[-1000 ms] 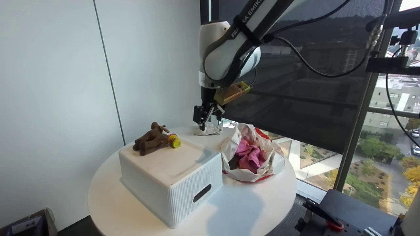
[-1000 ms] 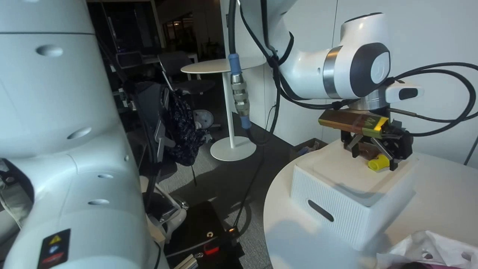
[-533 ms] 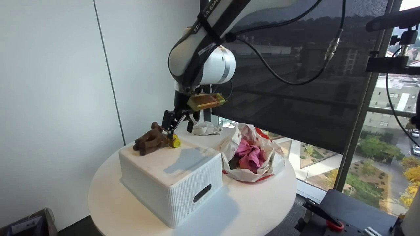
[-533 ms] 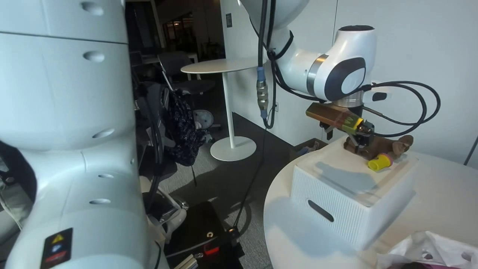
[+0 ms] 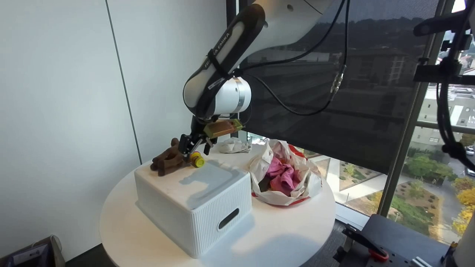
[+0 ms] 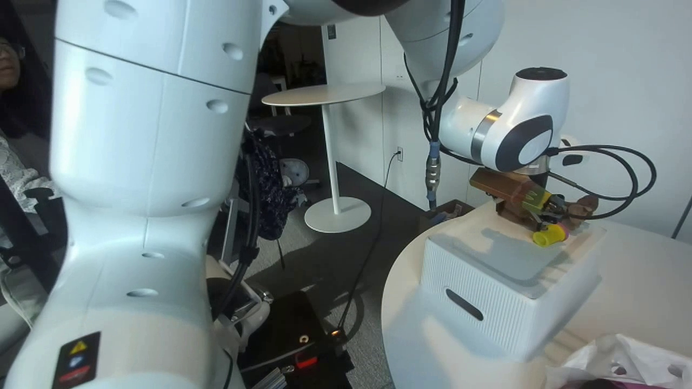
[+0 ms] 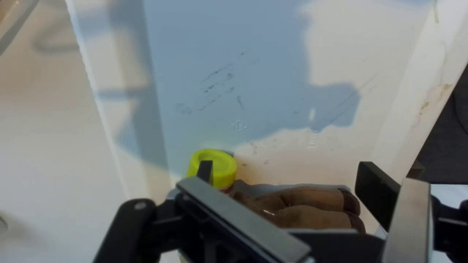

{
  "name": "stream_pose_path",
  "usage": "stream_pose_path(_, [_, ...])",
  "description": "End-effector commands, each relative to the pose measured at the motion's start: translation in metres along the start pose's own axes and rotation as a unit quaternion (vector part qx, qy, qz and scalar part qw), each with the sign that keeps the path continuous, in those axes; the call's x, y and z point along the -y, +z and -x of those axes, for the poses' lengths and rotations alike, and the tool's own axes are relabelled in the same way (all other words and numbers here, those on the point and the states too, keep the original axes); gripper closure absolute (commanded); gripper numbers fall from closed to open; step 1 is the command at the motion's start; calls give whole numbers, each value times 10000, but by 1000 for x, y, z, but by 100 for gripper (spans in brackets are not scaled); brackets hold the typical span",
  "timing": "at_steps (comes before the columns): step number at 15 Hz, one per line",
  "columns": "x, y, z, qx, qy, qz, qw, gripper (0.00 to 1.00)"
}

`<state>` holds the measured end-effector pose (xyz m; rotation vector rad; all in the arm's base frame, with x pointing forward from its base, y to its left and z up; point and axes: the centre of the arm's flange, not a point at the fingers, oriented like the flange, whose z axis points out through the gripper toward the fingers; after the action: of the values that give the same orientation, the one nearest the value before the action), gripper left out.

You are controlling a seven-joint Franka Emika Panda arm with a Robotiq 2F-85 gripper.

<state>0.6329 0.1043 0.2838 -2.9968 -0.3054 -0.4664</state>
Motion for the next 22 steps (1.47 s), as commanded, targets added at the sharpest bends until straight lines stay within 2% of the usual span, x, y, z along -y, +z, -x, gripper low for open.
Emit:
stream_pose_path(1, [-16,29,-28,-198,-118,137,9996,0])
stream_pose_path(6, [-33,56,-45,-258,-245,333,9988,0])
stream_pose_path(7, [-35,59,-47,-283,-265,354,9986,25])
stream_pose_path(8, [-37,61,-50,-299,-279,377,9985,26])
stream_pose_path(13, [-47,50,-54,-441,-341,544,9970,64])
stream_pose_path(15, [-57,33,-44,-284,-219,623,9974,79])
stream_pose_path(17, [-69,13,-33,-132,-97,734,9972,81])
stream_pose_path(22, [-108,-69,10,-54,342,1144,9928,81])
